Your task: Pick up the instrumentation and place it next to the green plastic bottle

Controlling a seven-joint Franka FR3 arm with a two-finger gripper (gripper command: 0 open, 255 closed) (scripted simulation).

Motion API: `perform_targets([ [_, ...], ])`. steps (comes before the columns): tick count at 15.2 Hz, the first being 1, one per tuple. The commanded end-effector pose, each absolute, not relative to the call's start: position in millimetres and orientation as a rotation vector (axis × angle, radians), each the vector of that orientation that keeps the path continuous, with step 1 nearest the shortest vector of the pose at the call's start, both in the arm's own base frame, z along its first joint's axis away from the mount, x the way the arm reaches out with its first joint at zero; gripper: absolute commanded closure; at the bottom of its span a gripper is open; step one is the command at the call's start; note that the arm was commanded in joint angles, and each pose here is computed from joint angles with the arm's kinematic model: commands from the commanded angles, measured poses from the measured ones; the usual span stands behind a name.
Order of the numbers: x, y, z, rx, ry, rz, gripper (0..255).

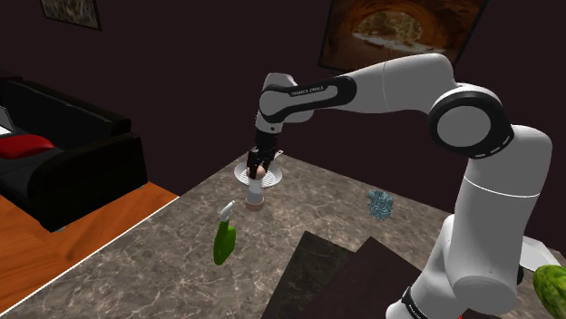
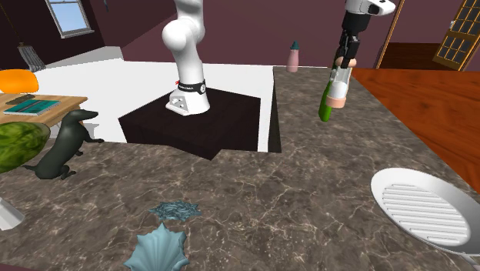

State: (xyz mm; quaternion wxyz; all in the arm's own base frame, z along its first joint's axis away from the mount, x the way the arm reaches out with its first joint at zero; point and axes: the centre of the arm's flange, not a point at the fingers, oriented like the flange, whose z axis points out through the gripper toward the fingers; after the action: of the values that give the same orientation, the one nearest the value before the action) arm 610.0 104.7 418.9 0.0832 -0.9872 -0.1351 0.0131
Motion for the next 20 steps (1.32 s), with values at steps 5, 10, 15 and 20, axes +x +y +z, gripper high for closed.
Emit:
perform_targets([
  [5,610,104,388,-2.947,-0.404,0.038,255],
  [10,610,104,362,-2.947,-0.404,0.038,255],
  [15,610,104,335,-2.947,-0.404,0.038,255],
  [20,610,104,309,-2.947,-0.404,0.038,255],
])
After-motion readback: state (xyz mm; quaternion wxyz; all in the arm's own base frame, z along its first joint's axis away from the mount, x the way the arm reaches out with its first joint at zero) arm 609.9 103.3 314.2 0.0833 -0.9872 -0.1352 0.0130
